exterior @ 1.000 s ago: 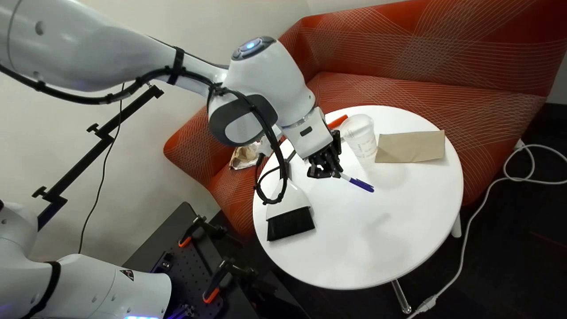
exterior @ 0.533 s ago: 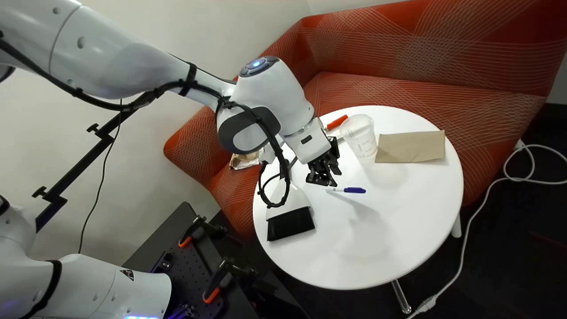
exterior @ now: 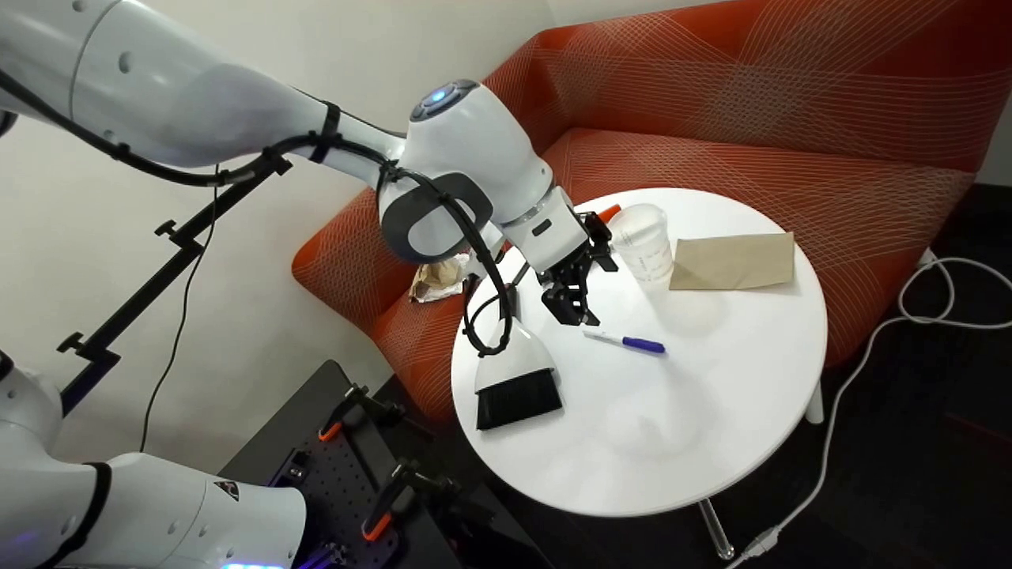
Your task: Pick the marker from the cup and put it on the table
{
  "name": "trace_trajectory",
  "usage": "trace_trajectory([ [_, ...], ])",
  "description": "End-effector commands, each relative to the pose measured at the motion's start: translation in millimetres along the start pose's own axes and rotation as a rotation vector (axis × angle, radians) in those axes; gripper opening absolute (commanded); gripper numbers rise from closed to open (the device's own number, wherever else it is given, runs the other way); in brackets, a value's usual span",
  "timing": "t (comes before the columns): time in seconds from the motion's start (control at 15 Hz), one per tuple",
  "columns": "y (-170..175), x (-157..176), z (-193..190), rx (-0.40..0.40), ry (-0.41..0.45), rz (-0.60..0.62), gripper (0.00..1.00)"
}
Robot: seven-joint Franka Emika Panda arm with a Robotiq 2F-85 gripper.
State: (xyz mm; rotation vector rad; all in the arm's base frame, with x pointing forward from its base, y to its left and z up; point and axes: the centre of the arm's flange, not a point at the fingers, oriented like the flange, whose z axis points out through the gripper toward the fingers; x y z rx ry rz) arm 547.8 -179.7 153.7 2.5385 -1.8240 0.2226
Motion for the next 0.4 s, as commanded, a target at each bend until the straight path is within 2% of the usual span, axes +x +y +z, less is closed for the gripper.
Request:
trace_trajectory([
  [0.0, 7.5, -6.5, -19.1, 0.024, 0.012, -0.005, 1.00],
  [0.07, 7.9, -6.1, -21.1, 0.027, 0.006, -0.009, 1.00],
  [0.13, -1.2, 1.0, -5.7, 0.009, 0.003, 0.000, 1.00],
  [0.33, -0.9, 0.9, -8.8, 0.012, 0.003, 0.001, 1.00],
])
